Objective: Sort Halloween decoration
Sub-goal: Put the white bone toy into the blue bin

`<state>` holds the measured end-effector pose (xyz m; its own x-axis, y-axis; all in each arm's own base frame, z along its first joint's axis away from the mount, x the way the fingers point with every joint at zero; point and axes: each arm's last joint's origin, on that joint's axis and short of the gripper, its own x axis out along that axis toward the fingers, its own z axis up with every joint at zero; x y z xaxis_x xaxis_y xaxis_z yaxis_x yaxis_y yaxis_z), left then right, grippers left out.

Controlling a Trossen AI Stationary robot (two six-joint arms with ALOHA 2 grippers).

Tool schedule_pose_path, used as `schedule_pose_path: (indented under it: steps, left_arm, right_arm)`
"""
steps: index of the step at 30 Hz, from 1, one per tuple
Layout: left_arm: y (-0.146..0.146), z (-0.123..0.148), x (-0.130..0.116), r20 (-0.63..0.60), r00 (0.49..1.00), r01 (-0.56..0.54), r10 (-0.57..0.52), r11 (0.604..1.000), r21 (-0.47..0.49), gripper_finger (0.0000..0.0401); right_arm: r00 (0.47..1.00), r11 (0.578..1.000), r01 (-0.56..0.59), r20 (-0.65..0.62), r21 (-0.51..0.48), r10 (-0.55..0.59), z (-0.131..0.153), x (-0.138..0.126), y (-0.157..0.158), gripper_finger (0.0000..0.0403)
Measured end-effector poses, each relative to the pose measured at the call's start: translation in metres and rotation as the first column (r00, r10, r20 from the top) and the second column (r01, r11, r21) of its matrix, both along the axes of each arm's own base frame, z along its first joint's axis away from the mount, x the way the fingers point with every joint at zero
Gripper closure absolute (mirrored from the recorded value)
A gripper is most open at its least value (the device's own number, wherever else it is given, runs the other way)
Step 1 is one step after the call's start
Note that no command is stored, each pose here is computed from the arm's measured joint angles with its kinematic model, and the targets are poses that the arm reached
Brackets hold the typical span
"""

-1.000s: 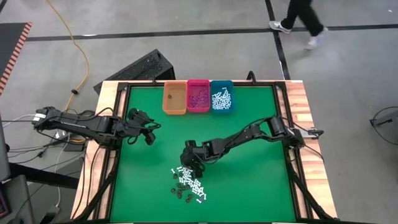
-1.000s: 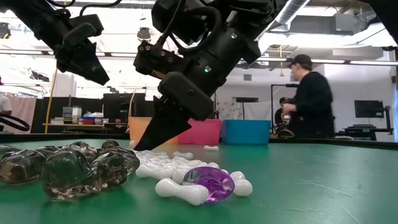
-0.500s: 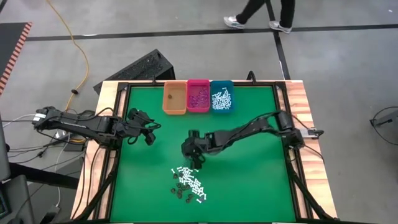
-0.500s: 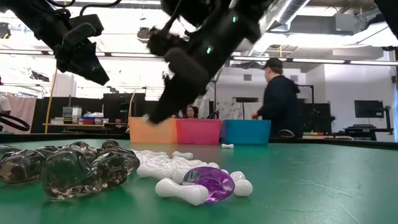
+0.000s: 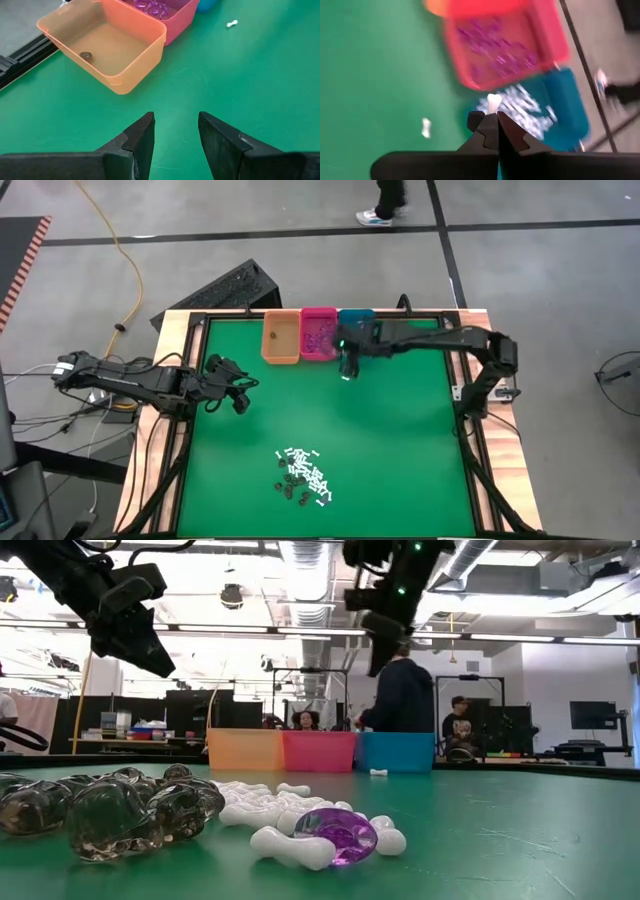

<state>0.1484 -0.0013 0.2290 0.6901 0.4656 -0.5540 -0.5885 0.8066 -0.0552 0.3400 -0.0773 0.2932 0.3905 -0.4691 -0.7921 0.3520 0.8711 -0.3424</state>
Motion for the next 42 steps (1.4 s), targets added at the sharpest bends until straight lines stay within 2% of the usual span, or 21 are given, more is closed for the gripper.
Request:
schedule_pose_path:
  steps: [3,6,11,16,20,24,28,33,36,42]
  left_arm:
    - [0.000,0.000,0.000,0.000,1.000,-0.001,0.001,1.000,0.001,0.0257]
    - [0.000,0.000,0.000,0.000,1.000,-0.001,0.001,1.000,0.001,0.0257]
    - [-0.001,0.000,0.000,-0.001,1.000,0.016,-0.016,1.000,-0.014,0.0257]
    - [-0.001,0.000,0.000,-0.004,1.000,0.026,-0.026,0.999,-0.023,0.0257]
    - [-0.001,0.000,0.000,-0.004,1.000,0.026,-0.026,0.999,-0.022,0.0257]
    - [-0.001,0.000,0.000,0.000,1.000,0.021,-0.021,0.999,-0.028,0.0257]
    - [-0.001,0.000,0.000,-0.001,1.000,0.018,-0.018,1.000,-0.021,0.0257]
    - [0.000,0.000,0.000,0.000,1.000,-0.009,0.009,1.000,0.008,0.0257]
    - [0.001,0.000,0.000,-0.003,1.000,-0.022,0.022,0.999,0.029,0.0257]
    - [0.001,0.000,0.000,-0.022,1.000,-0.008,0.009,0.998,0.067,0.0257]
  right_arm:
    - [0.996,0.996,0.088,-0.015,0.007,-0.088,0.000,-0.011,-0.029,0.0387]
    - [0.988,0.988,0.147,-0.045,0.042,-0.145,-0.015,-0.018,-0.053,0.0378]
    - [0.968,0.971,0.226,-0.127,0.077,-0.215,-0.034,-0.026,-0.083,0.0302]
    - [0.977,0.968,0.207,-0.069,0.142,-0.199,-0.033,-0.025,-0.090,0.0227]
    - [0.990,0.973,0.137,-0.049,0.187,-0.130,-0.030,-0.023,-0.082,0.0209]
    - [1.000,0.945,-0.024,-0.002,0.325,0.026,-0.030,-0.014,-0.061,0.0226]
    - [0.989,0.923,-0.131,-0.013,0.361,0.145,-0.031,-0.004,-0.026,0.0273]
    - [0.977,0.956,-0.158,-0.099,0.249,0.187,-0.057,0.000,0.011,0.0380]
    - [0.979,0.974,-0.144,-0.116,0.175,0.165,-0.083,-0.004,0.021,0.0384]
    - [0.997,0.995,-0.054,-0.045,0.089,0.059,-0.115,-0.011,0.011,0.0387]
